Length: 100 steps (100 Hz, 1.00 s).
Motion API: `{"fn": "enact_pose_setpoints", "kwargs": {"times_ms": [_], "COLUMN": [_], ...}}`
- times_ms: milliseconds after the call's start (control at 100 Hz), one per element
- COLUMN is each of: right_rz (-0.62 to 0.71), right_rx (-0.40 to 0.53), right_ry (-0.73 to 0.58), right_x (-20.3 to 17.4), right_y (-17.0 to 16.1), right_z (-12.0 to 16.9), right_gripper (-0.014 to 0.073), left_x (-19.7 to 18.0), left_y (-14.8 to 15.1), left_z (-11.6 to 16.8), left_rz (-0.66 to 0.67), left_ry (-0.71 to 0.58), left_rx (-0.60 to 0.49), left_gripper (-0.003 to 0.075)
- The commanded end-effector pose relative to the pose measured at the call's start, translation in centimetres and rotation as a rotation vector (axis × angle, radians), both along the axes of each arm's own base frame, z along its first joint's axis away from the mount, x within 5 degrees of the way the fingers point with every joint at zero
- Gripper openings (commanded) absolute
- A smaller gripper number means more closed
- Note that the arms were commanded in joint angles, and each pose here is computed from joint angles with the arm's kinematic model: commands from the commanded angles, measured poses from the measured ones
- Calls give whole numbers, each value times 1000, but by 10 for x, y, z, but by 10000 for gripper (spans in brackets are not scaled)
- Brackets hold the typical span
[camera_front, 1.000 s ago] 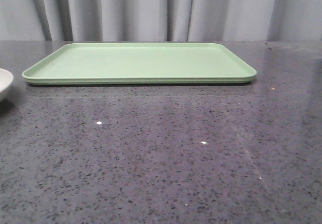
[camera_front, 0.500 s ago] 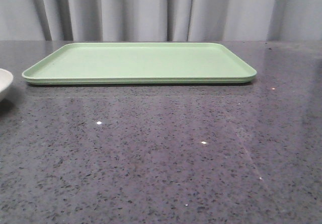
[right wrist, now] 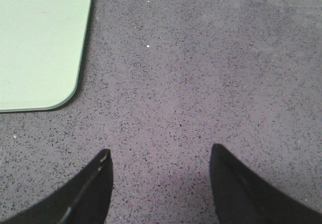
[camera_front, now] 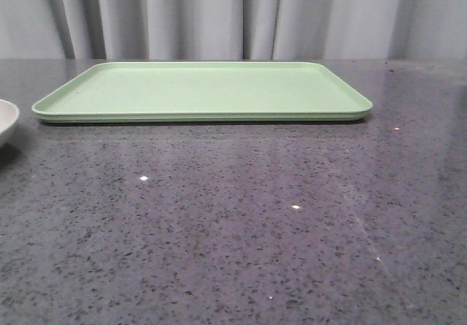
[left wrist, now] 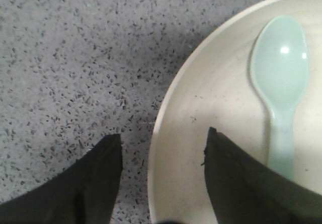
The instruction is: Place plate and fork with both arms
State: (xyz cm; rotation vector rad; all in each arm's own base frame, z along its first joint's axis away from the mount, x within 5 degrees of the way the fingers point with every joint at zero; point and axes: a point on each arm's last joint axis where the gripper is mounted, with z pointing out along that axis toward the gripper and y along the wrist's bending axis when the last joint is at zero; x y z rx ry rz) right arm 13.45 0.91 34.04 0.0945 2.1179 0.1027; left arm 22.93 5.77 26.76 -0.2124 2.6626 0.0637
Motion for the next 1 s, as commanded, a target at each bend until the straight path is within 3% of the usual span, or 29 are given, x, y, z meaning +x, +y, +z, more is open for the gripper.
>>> {"fn": "enact_pose_setpoints", "kwargs": {"times_ms": [0,320,440,700,990], "right_rz": [1,-1,-1,-1,-2], "right_rx": [-15,-36,-40,-40,-41], "right_ry": [-98,-100,-100,-100,-100], "right_x": [3,3,3,3,3], "right_y": [-1,-2,-2,-2,-2], "right_z": [16,16,16,16,16], "right_gripper": [437,437,437,437,437], "left_x": [8,16,15,15,14], "left_y": [2,5,5,5,3], "left_z": [8,-7,-7,-7,0], "left_rz": [2,-4,-5,-5,3], "left_ry": [-42,19,23,25,51], "left_rx": [5,7,5,5,-36], "left_gripper": [366,358,262,-22,-20]}}
